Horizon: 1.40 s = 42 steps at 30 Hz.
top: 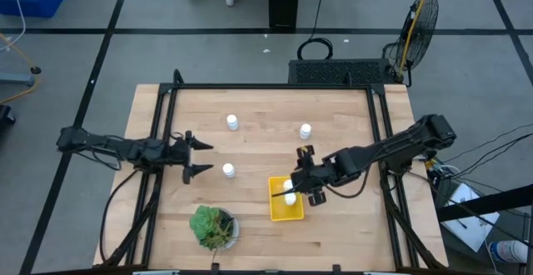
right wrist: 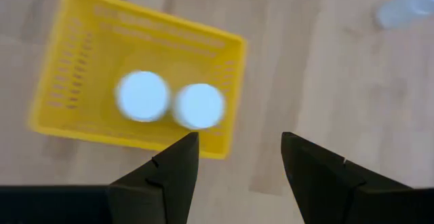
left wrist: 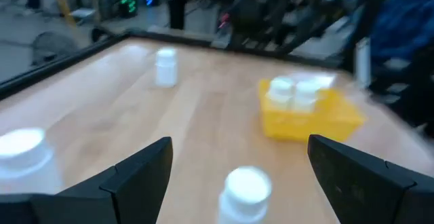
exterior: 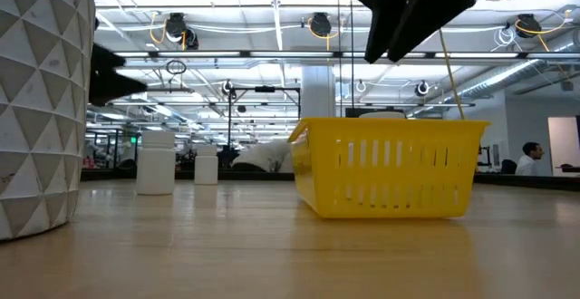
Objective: Pick and place pill bottles into a basket
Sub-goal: Put the white pill bottle into the yellow bin
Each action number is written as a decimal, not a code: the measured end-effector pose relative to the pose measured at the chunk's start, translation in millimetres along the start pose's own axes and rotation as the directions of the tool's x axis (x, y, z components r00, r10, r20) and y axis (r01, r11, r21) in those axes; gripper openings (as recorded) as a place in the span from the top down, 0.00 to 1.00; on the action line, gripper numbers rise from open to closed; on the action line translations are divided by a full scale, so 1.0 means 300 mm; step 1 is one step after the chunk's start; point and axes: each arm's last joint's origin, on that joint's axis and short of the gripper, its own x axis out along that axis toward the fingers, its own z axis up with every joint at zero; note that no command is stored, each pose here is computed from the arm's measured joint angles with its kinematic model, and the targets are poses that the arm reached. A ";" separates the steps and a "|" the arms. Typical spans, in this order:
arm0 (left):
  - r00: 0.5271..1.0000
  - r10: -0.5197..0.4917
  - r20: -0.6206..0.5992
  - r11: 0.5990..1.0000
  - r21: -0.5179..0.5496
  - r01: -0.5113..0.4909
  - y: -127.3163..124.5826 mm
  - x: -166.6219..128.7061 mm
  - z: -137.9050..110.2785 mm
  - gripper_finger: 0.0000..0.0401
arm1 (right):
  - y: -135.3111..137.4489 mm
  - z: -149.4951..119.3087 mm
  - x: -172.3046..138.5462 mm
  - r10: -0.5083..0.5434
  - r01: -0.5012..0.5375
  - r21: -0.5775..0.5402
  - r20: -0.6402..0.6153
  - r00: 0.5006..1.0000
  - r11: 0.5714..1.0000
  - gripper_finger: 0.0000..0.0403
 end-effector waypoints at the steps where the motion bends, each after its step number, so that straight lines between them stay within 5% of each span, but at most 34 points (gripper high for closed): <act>1: 1.000 0.023 -0.021 1.000 0.009 -0.023 0.002 0.006 -0.006 0.14 | -0.015 -0.005 0.000 -0.019 0.020 0.003 -0.014 1.000 1.000 0.50; 11: 0.987 0.075 -0.141 0.997 0.027 -0.072 0.002 0.047 -0.044 0.14 | -0.253 -0.043 0.058 -0.067 0.071 0.064 -0.061 0.996 0.995 0.50; 24: 0.996 0.004 -0.089 0.999 0.032 -0.001 -0.009 0.053 -0.023 0.14 | -0.520 -0.174 0.087 -0.052 0.084 0.220 -0.148 0.988 0.972 0.40; 42: 0.993 -0.040 -0.108 0.999 0.017 0.042 -0.013 0.053 -0.026 0.14 | -0.651 -0.264 0.086 -0.075 0.130 0.310 -0.183 0.980 0.942 0.40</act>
